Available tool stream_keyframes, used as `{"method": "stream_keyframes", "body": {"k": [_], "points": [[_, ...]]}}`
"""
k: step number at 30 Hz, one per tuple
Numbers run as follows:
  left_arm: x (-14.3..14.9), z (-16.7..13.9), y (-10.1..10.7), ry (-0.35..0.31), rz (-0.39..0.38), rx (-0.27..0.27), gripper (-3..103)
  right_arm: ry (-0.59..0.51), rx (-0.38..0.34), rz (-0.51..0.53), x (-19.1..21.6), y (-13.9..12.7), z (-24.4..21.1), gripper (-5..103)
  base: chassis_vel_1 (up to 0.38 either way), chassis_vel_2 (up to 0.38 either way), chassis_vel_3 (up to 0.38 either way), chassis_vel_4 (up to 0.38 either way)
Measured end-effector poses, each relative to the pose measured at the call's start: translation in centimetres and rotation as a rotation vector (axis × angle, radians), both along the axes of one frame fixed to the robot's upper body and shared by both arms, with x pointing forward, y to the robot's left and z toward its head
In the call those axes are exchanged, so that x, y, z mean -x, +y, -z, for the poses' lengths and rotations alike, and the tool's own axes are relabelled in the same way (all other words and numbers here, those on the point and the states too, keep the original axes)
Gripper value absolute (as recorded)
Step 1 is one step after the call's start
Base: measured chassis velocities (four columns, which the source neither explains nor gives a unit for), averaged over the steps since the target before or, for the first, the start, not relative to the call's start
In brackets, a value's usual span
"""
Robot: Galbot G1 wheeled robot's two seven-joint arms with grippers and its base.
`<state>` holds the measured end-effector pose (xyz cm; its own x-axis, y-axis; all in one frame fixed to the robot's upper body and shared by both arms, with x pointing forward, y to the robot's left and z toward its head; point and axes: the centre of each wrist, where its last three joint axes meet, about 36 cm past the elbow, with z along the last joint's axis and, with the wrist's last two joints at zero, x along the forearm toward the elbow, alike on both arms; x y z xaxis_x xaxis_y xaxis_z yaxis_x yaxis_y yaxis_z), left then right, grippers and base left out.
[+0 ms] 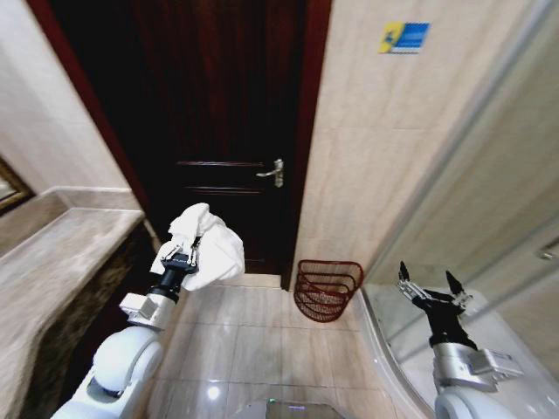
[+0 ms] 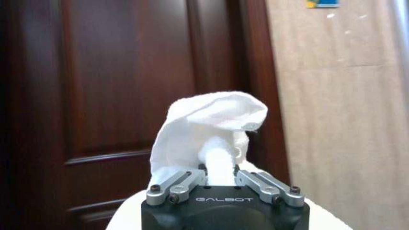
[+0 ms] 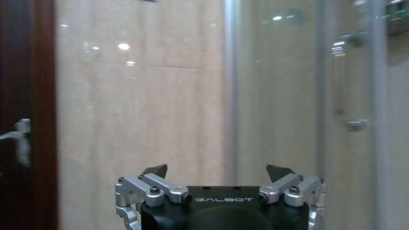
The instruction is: Discard the used towel into the hamper.
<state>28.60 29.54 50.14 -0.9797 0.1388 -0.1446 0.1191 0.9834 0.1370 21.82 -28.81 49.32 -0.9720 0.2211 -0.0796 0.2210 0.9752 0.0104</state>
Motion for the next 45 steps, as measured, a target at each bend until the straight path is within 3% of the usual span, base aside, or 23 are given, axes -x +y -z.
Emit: {"method": "stream_keyframes", "body": {"k": [23, 45], "points": [[0.4, 1.3, -0.2, 0.008, -0.018, 0.036, 10, 0.003, 0.0, 0.004, 0.2, -0.1, 0.2, 100, -0.118, -0.118, -0.125, -0.12], [1.1, 3.0, -0.3, 0.015, -0.047, 0.041, 10, 0.0, 0.001, 0.004, 0.3, -0.3, 0.5, 100, -0.006, -0.006, -0.004, -0.004]]}}
